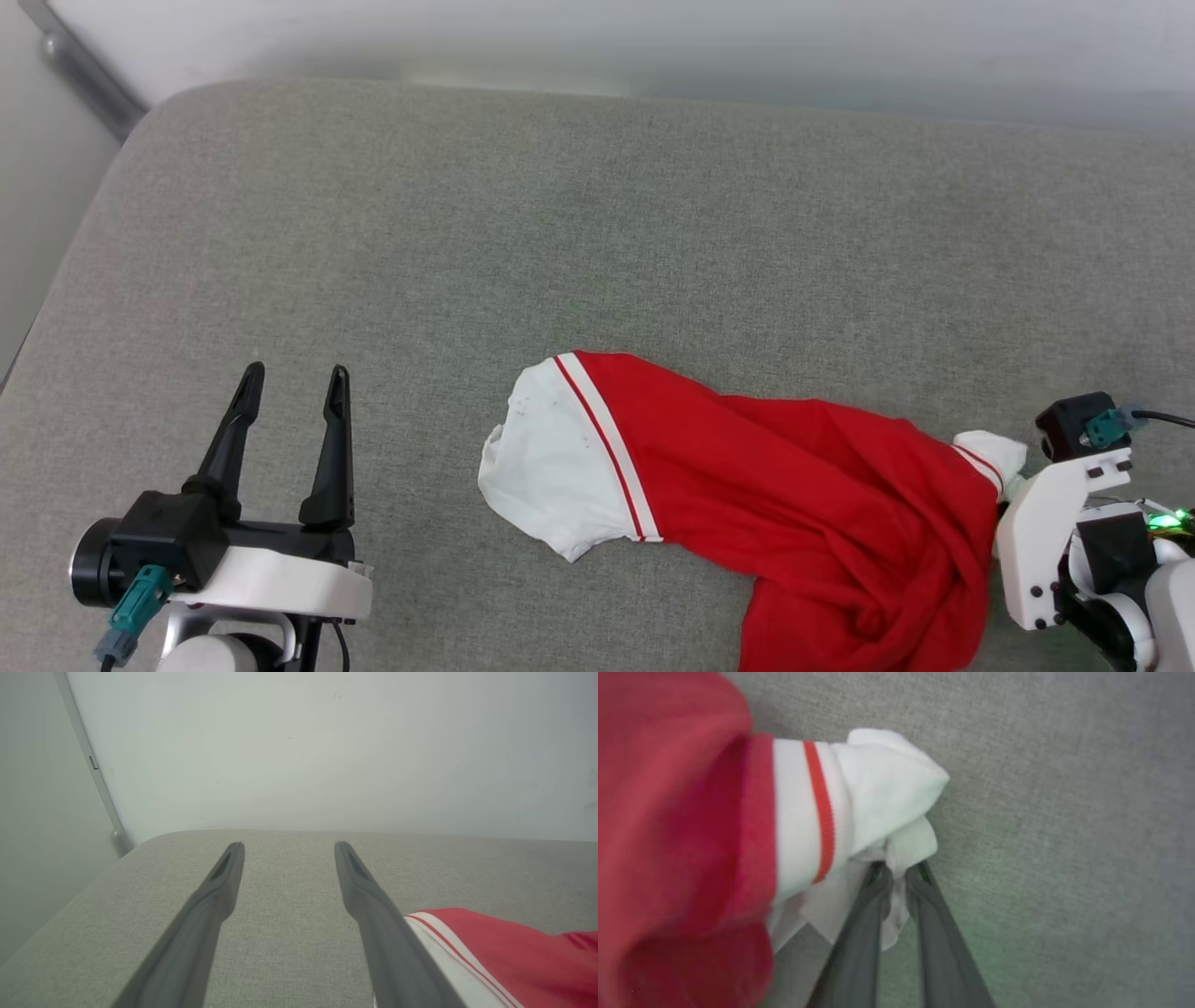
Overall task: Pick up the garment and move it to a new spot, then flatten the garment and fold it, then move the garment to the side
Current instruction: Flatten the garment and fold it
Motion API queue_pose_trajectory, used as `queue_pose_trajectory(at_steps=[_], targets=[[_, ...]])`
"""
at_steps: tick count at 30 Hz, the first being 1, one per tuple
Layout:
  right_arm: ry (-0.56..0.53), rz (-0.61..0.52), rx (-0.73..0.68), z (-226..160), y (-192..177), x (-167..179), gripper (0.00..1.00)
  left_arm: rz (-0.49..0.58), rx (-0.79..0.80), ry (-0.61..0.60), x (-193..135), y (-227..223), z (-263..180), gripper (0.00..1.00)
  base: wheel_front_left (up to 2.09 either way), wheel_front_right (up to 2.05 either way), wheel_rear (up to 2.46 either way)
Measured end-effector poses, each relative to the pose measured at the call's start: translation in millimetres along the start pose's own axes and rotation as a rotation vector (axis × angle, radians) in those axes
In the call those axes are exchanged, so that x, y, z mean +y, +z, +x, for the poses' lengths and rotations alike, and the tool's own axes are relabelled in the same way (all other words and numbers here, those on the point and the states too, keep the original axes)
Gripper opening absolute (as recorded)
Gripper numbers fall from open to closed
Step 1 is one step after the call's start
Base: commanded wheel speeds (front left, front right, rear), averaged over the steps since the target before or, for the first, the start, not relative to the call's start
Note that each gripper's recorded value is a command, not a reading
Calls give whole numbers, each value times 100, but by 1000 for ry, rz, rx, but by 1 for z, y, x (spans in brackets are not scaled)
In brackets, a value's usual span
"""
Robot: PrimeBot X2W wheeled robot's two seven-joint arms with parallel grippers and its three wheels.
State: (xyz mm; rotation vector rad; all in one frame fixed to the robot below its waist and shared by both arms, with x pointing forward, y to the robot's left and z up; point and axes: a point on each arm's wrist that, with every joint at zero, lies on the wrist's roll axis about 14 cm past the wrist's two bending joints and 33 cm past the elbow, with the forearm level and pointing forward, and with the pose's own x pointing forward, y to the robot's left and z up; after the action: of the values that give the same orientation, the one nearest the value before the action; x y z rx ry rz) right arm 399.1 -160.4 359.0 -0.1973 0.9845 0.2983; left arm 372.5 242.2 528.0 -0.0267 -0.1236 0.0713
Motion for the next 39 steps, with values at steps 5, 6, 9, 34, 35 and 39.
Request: queue_pose_trajectory(at_steps=[5,6,9,34,35,39], targets=[[-97,23,-66,-17,7,-39,0,-6,-23,-15,-5,6,2,100,0,0,0],[-123,29,-74,-22,7,-50,0,-11,-28,-19,-6,8,2,100,0,0,0],[-202,42,-97,-37,8,-82,0,-17,-39,-31,-11,10,3,100,0,0,0],[-385,166,-838,-138,82,-112,100,-114,-22,-149,-49,10,9,100,0,0,0],[-385,181,-897,-147,84,-108,100,-121,1,-167,-53,6,7,100,0,0,0],[-408,243,-1082,-177,83,-102,100,-148,75,-227,-70,-3,5,100,0,0,0]])
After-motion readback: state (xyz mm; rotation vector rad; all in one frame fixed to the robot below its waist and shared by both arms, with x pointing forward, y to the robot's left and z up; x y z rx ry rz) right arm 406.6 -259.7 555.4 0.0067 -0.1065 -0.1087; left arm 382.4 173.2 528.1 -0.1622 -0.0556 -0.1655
